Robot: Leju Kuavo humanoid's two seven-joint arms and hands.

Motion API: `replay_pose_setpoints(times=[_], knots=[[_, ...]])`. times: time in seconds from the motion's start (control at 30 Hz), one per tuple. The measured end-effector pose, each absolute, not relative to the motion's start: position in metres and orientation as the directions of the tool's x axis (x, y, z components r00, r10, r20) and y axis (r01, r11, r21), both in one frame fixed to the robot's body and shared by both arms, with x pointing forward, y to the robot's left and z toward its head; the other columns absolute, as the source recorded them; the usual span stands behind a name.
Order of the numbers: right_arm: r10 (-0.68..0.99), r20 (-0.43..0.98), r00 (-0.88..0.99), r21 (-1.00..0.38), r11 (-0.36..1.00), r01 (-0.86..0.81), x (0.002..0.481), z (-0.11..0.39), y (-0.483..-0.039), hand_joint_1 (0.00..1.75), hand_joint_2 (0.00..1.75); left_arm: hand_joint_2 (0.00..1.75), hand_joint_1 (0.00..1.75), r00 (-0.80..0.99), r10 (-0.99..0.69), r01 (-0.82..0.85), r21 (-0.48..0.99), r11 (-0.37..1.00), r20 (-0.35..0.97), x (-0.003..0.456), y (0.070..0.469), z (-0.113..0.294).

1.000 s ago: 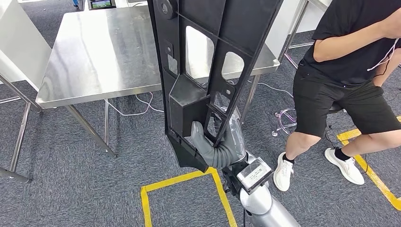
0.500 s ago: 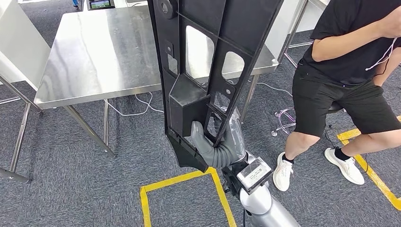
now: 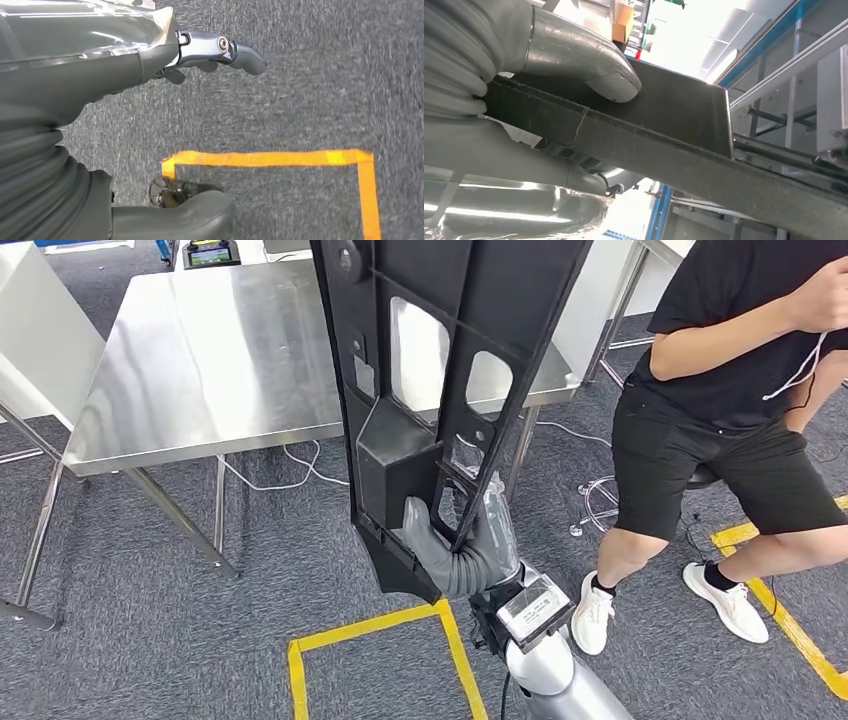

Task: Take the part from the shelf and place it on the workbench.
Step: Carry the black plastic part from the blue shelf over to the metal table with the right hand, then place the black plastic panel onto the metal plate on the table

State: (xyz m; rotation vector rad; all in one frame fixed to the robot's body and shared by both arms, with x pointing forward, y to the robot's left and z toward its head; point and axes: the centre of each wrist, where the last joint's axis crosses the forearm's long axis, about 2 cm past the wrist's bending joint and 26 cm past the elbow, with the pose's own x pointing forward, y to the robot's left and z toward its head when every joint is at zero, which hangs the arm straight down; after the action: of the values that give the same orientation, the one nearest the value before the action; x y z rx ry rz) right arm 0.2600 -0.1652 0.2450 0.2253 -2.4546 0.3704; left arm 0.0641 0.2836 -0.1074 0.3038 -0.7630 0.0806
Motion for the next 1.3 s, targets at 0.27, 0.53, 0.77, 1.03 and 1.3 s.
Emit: replay_pose_setpoints(times=[0.27, 0.53, 0.77, 1.03, 1.3], knots=[[-0.07, 0.623, -0.779, -0.203, 0.947, -0.248, 0.2593, 0.2443, -0.1651, 1.75, 1.75, 1.75, 0.0, 0.723, -0.044, -0.181, 0.251, 0.951, 0.689, 0.0654, 0.2852, -0.1072], [-0.075, 0.626, -0.777, -0.199, 0.947, -0.251, 0.2593, 0.2443, -0.1651, 1.75, 1.75, 1.75, 0.0, 0.723, -0.042, -0.182, 0.248, 0.951, 0.69, 0.0653, 0.284, -0.1072], [-0.078, 0.631, -0.772, -0.197, 0.947, -0.256, 0.2591, 0.2442, -0.1646, 1.75, 1.75, 1.75, 0.0, 0.725, -0.05, -0.169, 0.248, 0.954, 0.687, 0.0653, 0.2832, -0.1072], [-0.078, 0.635, -0.769, -0.197, 0.946, -0.259, 0.2583, 0.2435, -0.1639, 1.75, 1.75, 1.75, 0.0, 0.729, -0.055, -0.162, 0.25, 0.955, 0.683, 0.0653, 0.2837, -0.1072], [-0.077, 0.637, -0.767, -0.196, 0.946, -0.258, 0.257, 0.2432, -0.164, 1.75, 1.75, 1.75, 0.0, 0.731, -0.059, -0.152, 0.246, 0.957, 0.68, 0.0663, 0.2819, -0.107]])
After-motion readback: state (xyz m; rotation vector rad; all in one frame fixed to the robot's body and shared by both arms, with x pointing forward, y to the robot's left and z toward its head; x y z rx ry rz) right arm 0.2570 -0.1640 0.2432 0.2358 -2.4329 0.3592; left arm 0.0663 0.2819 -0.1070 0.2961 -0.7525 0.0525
